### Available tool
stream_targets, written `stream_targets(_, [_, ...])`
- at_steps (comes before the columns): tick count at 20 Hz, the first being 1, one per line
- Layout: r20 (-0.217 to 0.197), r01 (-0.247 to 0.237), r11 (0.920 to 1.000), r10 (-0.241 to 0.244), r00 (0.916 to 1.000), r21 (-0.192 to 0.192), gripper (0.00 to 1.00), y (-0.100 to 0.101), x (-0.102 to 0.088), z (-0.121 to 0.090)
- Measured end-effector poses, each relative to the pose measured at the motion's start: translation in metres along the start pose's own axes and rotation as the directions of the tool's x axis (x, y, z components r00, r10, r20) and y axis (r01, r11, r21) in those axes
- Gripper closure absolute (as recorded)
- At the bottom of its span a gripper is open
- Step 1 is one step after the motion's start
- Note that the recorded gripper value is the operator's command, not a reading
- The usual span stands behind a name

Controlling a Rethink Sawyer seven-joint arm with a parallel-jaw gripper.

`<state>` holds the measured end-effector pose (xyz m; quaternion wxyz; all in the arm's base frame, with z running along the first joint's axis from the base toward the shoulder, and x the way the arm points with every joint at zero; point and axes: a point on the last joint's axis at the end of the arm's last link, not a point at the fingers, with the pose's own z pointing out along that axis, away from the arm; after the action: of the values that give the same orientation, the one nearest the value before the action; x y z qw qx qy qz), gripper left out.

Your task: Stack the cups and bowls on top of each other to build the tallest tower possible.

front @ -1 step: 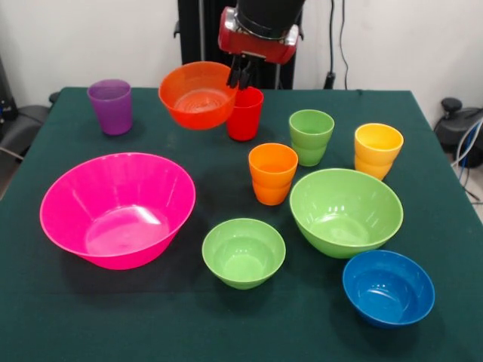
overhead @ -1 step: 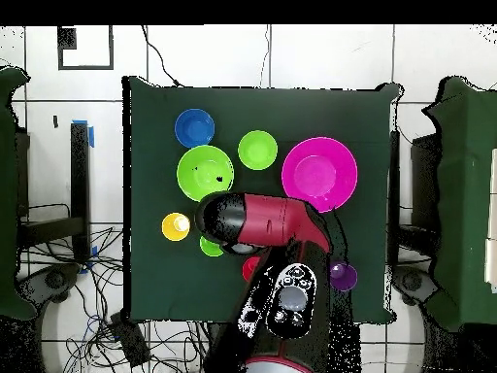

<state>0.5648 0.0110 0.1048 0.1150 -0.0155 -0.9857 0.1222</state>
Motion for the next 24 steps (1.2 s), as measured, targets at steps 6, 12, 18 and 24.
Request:
stream_targets(6, [0.013, 0.000, 1.0000, 0.000, 0.9999, 0.008, 1.00, -0.002, -0.016, -0.005])
stream_targets(12, [0.063, -0.017, 0.9997, 0.016, 0.9979, 0.018, 1.00, -0.017, -0.052, -0.009])
stream_targets(18, [0.109, -0.040, 0.9989, 0.037, 0.9934, 0.023, 1.00, -0.035, -0.086, -0.010])
stream_targets(24, [0.152, -0.059, 0.9982, 0.056, 0.9869, 0.016, 1.00, -0.043, -0.118, -0.013])
